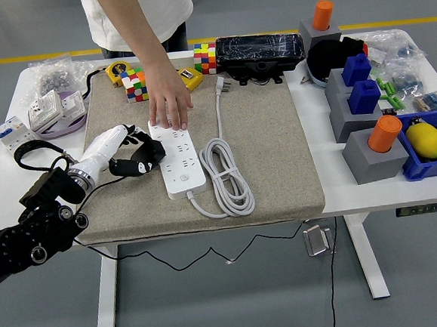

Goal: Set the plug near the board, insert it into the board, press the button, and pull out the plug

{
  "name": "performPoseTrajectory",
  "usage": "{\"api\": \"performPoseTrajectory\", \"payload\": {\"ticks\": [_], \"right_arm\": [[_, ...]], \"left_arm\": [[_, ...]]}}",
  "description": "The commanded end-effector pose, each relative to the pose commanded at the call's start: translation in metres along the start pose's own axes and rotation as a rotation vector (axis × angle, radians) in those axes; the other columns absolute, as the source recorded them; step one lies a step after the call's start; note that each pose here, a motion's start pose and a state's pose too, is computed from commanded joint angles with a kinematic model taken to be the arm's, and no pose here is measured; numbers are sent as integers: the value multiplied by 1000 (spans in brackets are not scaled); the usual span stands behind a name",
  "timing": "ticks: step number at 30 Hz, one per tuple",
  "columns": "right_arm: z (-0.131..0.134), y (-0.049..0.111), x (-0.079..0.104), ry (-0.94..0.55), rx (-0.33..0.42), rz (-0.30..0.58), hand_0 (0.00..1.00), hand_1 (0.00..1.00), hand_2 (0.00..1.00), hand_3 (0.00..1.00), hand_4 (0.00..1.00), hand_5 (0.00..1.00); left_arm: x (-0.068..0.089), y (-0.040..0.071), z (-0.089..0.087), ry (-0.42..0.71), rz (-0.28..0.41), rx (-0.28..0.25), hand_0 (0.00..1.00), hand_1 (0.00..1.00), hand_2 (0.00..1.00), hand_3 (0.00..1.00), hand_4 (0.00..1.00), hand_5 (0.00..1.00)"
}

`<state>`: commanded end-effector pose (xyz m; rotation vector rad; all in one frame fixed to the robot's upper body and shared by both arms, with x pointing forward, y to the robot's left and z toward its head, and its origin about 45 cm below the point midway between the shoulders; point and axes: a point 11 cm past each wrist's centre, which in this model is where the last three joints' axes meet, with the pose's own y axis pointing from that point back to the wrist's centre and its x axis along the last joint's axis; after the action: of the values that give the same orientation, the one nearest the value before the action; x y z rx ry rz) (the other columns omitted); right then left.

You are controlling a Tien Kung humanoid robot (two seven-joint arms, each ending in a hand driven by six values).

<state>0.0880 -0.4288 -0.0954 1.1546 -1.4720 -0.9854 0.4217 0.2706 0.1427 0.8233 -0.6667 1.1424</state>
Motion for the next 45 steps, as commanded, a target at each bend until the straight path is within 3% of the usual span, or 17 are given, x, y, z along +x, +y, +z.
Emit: {"api": "performPoseTrajectory", "payload": {"ticks": [11,15,21,22,28,36,45], "right_arm": [[0,0,-1,-9,2,-2,609,672,684,564,913,440],[0,0,-2,-11,3,-3,609,672,684,564,913,440],[3,0,-1,-10,-4,-1,609,672,684,563,913,440],[3,0,-1,-10,-3,-1,609,673,684,565,913,440],[2,0,-1,-13,-1,-1,609,673,684,564,913,440],[-2,0,-3,-14,7,-5,609,673,684,564,913,440],[0,0,-1,-14,1,-2,609,671,684,564,913,440]], "left_arm": [[1,3,7,51,25,-23,715,757,787,794,998,225],[5,12,13,91,69,-48,715,757,787,794,998,225],[2,32,12,95,105,-63,719,762,792,783,998,244],[0,35,11,103,110,-62,761,803,819,779,929,424],[-14,50,8,104,107,-33,787,828,836,757,897,448],[-26,51,10,97,55,-20,790,830,826,751,886,458],[-28,47,18,99,42,-34,792,827,823,747,879,461]]}}
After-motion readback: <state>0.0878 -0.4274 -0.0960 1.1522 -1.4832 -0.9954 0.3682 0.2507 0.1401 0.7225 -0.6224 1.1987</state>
